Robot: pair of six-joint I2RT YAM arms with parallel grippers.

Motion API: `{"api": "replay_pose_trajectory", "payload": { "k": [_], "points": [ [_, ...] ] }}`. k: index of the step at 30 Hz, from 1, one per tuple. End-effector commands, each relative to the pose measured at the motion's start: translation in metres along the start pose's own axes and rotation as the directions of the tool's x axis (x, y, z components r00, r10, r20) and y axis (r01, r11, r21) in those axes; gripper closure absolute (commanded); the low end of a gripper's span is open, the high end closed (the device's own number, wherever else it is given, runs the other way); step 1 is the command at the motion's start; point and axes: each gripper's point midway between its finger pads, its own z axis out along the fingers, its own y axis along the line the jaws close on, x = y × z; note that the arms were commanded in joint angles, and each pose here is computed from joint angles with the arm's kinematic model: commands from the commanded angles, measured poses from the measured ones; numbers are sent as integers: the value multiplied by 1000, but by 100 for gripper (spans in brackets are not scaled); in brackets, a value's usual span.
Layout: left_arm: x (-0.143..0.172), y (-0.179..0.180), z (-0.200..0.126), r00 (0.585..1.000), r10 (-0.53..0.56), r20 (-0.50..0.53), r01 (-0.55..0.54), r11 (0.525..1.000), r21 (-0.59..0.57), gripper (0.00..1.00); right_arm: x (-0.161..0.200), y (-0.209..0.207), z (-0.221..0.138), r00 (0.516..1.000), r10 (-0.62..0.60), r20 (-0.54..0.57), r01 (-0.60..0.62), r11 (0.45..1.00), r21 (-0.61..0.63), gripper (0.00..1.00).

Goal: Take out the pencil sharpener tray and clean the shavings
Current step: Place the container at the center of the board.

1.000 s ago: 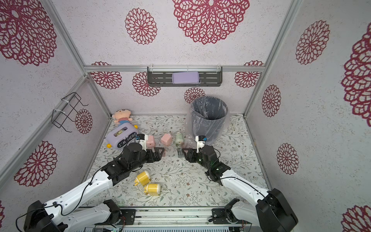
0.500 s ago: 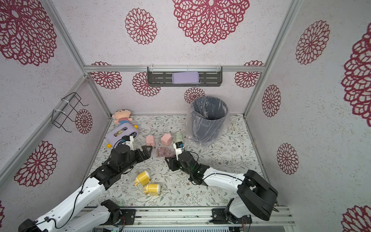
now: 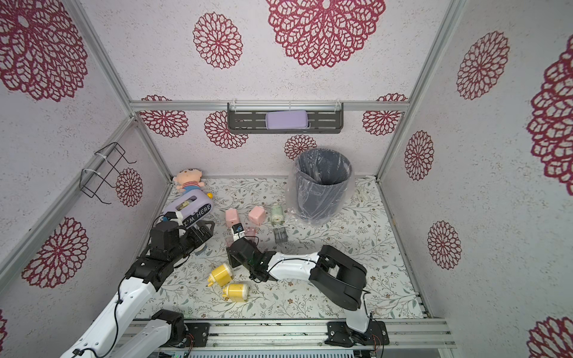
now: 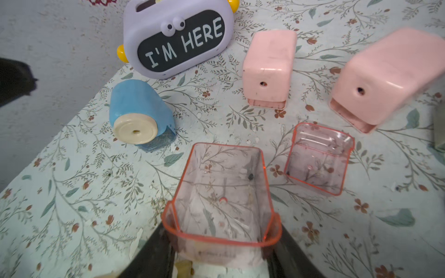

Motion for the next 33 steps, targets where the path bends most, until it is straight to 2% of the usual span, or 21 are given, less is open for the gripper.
{"api": "replay_pose_trajectory", "payload": {
  "k": [1,11,33],
  "points": [
    [4,11,-2,999,-28,-17,28,999,-22,3,-10,-13,7,1000,-27,14,24,989,148,65],
    [1,22,-8,999,-44,9,44,998,-36,3,4,-19,56,996,-73,-49,84,957,277,64],
    [3,28,-12,998,-50,25,51,998,-49,3,18,-39,97,991,-31,-128,66,960,272,59]
  ]
}}
